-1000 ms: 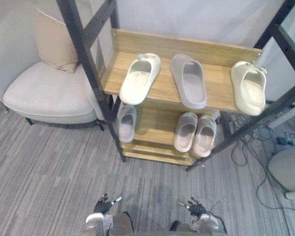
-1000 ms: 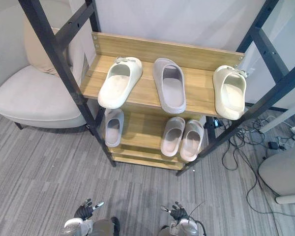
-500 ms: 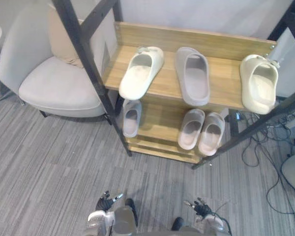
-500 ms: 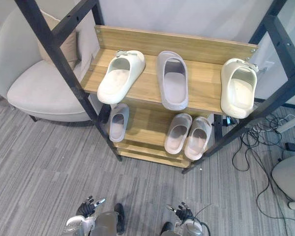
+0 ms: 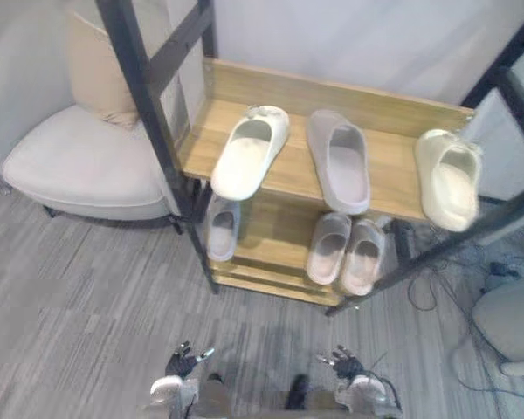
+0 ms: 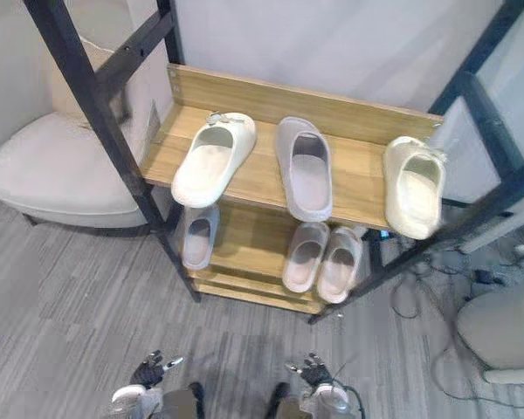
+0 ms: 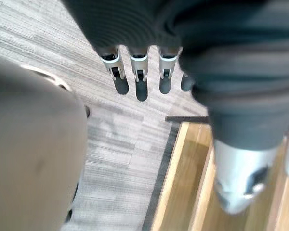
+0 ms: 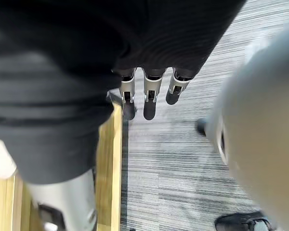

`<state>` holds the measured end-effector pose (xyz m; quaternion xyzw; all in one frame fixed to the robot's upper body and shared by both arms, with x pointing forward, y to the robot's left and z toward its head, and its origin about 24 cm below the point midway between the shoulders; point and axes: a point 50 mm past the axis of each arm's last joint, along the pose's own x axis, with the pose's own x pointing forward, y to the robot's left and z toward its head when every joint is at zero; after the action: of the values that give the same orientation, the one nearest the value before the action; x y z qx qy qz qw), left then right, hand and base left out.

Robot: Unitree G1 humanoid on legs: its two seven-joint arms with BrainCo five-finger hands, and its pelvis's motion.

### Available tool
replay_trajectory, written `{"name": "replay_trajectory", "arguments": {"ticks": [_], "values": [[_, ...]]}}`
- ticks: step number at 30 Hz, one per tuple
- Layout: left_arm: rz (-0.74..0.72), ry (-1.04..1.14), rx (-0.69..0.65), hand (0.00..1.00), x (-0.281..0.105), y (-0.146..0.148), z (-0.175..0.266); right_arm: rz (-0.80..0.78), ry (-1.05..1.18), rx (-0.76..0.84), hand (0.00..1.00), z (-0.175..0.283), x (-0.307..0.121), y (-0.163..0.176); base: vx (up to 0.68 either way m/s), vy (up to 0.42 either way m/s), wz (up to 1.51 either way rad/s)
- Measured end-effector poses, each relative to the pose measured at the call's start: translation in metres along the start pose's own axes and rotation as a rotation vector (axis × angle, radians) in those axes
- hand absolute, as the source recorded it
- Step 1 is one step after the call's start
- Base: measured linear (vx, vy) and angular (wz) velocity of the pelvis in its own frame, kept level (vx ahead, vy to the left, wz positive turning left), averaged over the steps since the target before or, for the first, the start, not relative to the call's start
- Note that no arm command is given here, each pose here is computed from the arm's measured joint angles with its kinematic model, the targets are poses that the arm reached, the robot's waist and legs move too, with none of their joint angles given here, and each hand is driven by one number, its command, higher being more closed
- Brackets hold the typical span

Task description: Organize the slippers on the shoe rack

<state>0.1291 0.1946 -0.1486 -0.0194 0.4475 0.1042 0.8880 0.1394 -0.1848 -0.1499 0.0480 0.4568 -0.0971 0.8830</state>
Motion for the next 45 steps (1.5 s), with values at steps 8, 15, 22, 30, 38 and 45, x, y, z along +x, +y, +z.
{"name": "replay_trajectory", "arguments": {"ticks": [8, 15, 22, 30, 38, 45], "values": [[-0.006, 0.023, 0.021, 0.0, 0.0, -0.001, -0.005, -0.016, 0.009, 0.001, 0.0, -0.006, -0.002, -0.004, 0.12, -0.038, -0.01], [-0.005, 0.036, 0.044, 0.0, -0.001, 0.0, -0.008, -0.009, -0.091, -0.048, 0.0, 0.01, -0.004, 0.001, 0.0, 0.048, -0.08], [0.003, 0.031, 0.084, 0.0, -0.001, -0.001, -0.008, -0.025, -0.429, -0.14, 0.0, 0.064, -0.028, 0.012, -0.07, 0.031, -0.13], [-0.004, 0.037, 0.134, 0.0, -0.003, -0.002, -0.012, -0.128, -0.64, -0.136, 0.0, 0.091, -0.06, 0.0, -0.13, -0.036, -0.26], [-0.01, 0.045, 0.158, 0.0, -0.005, 0.001, -0.016, -0.237, -0.808, -0.083, 0.0, 0.113, -0.094, -0.018, -0.09, -0.02, -0.12], [-0.031, 0.044, 0.179, 0.0, -0.006, -0.002, -0.018, -0.252, -1.009, -0.064, 0.0, 0.146, -0.124, -0.016, 0.02, -0.01, 0.01]]}}
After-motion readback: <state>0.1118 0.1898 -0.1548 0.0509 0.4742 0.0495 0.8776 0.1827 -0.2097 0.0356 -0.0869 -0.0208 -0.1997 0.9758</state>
